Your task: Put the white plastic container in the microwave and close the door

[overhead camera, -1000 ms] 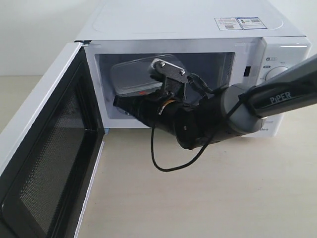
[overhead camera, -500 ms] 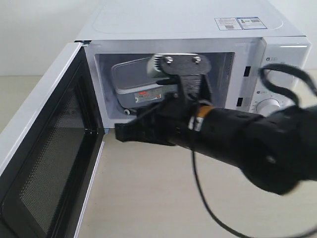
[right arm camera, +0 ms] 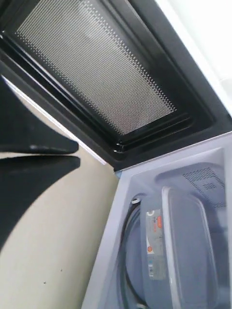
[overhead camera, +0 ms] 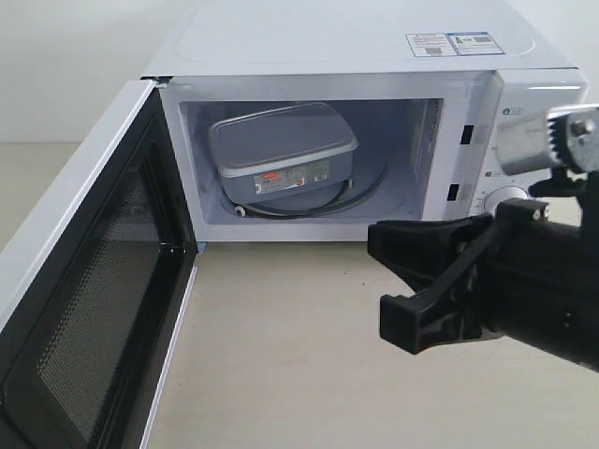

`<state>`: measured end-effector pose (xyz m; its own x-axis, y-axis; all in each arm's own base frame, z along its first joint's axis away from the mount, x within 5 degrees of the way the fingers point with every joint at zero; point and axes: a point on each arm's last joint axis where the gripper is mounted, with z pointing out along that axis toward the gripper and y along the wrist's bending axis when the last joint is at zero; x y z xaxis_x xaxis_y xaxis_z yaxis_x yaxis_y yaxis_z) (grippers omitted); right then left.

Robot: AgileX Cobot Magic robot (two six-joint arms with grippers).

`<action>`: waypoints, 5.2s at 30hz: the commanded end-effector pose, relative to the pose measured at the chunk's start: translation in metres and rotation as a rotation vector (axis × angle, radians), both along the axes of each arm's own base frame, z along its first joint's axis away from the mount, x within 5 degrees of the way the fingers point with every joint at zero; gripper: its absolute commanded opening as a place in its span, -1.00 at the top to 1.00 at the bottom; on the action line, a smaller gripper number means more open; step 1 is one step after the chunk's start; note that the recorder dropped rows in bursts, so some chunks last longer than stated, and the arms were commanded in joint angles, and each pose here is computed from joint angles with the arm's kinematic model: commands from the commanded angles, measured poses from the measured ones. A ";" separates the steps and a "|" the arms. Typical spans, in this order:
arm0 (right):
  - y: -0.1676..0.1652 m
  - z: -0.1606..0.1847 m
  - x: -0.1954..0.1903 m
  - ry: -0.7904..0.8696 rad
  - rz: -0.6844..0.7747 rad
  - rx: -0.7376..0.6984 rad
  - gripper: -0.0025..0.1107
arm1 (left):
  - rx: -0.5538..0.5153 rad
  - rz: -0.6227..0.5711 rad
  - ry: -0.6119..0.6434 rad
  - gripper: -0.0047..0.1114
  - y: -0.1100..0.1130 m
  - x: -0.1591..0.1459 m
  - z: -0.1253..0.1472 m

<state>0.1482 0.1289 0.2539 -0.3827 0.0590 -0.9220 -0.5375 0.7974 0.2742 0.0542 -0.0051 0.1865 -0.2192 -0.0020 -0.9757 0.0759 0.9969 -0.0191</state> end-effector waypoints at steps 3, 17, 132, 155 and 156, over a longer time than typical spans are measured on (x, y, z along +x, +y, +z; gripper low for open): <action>-0.007 0.014 -0.009 -0.065 0.007 0.043 0.96 | 0.003 0.005 -0.001 0.84 0.000 0.000 -0.001; -0.007 0.014 -0.009 -0.067 0.006 0.044 0.96 | 0.003 0.005 -0.001 0.84 0.000 0.000 -0.001; -0.131 -0.071 -0.095 -0.083 -0.658 -0.174 0.96 | 0.006 0.006 -0.001 0.84 0.000 0.000 -0.001; -0.131 -0.070 -0.094 -0.094 -0.660 -0.171 0.96 | -0.086 0.024 -0.172 0.84 0.001 0.002 0.015; -0.131 -0.070 -0.094 -0.094 -0.660 -0.171 0.96 | -0.108 0.030 -0.260 0.84 0.002 0.002 0.023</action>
